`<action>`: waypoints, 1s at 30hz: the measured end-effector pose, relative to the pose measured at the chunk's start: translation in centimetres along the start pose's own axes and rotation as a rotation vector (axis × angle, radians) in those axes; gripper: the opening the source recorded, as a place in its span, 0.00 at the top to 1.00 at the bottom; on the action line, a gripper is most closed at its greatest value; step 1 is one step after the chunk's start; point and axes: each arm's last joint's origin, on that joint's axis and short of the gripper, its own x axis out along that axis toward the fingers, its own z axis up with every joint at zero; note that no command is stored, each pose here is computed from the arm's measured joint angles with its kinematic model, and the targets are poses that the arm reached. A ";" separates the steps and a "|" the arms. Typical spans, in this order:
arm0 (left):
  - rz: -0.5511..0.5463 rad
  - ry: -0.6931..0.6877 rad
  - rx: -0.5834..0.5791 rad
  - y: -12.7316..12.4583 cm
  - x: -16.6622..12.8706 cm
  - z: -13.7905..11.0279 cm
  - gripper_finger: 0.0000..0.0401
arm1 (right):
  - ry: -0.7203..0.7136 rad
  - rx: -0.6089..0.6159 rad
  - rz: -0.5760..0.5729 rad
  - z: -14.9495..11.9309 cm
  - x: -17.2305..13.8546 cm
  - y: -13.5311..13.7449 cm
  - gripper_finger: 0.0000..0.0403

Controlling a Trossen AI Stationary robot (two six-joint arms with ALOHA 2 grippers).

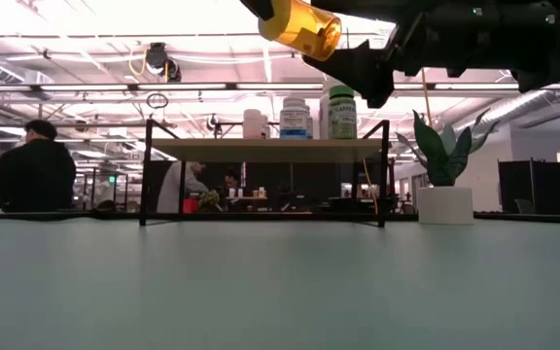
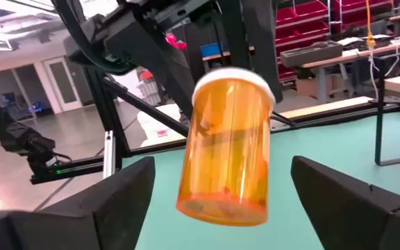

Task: Pick and place medicine bottles onto shelf by color
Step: Put the orange pill bottle on the shelf

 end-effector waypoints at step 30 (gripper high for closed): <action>-0.008 -0.258 -0.143 0.2 -2.3 1.8 0.33 | -0.221 -0.153 0.142 1.0 -1.2 1.5 0.56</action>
